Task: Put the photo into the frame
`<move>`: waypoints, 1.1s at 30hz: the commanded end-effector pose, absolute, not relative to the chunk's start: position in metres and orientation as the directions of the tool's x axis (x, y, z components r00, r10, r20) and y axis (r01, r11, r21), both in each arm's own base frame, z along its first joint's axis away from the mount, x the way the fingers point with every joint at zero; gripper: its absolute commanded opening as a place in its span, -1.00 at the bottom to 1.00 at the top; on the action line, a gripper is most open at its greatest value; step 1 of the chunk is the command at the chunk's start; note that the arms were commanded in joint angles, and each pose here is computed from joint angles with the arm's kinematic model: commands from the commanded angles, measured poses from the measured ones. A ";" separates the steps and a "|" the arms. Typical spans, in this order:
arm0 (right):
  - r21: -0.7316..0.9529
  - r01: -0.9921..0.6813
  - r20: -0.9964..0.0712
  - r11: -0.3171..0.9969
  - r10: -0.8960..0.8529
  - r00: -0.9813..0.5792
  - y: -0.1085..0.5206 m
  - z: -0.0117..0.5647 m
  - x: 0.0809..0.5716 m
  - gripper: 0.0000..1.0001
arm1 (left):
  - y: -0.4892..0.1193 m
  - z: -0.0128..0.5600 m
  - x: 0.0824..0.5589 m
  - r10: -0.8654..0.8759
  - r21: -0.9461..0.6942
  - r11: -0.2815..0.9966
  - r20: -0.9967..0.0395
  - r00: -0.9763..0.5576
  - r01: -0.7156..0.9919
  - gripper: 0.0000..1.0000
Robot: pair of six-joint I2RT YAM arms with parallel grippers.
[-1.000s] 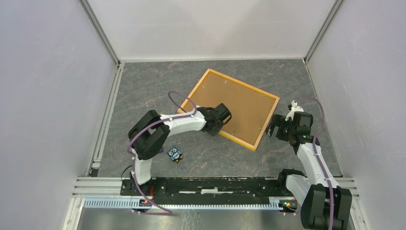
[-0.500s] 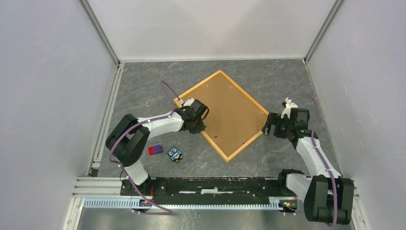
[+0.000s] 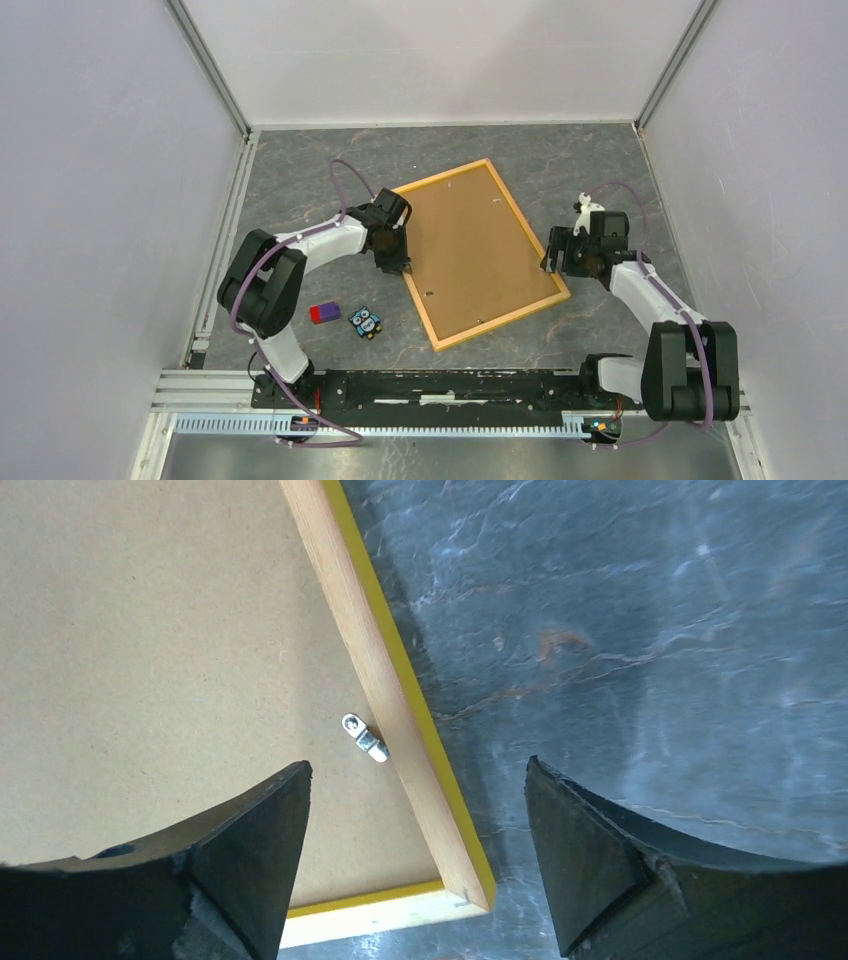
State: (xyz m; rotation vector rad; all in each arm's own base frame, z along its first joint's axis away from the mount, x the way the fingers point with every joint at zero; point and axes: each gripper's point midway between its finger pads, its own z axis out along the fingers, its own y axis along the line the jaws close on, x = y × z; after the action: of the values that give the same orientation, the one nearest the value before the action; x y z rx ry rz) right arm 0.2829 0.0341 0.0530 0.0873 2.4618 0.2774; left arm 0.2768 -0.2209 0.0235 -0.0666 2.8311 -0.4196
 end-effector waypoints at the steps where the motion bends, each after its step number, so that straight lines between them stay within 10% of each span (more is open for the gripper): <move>1: 0.268 -0.066 -0.582 0.961 0.107 -0.806 0.056 0.040 0.280 0.61 | -0.217 0.013 0.251 0.075 -0.293 0.950 -0.119 -0.990 0.107 -0.80; 8: 0.248 -0.099 -0.588 0.964 0.069 -0.806 0.059 0.033 0.266 0.43 | -0.234 0.019 0.257 0.085 -0.422 0.902 -0.039 -0.996 0.094 -0.42; 22: 0.352 -0.126 -0.589 0.927 0.115 -0.800 0.087 0.035 0.240 0.40 | -0.190 0.012 0.282 0.139 -0.156 0.975 -0.139 -0.980 0.161 -0.02; 33: 0.063 -0.061 -0.670 0.996 -0.003 -0.742 0.038 0.065 0.270 0.40 | -0.177 0.020 0.305 0.162 -0.044 0.984 -0.201 -0.966 0.174 -0.63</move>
State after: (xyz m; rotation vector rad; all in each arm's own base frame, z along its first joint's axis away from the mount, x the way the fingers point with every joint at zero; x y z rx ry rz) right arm 0.2489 0.0533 0.0406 -0.0148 2.4799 0.2460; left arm 0.2851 -0.2026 0.0207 0.1537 2.9925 -0.3067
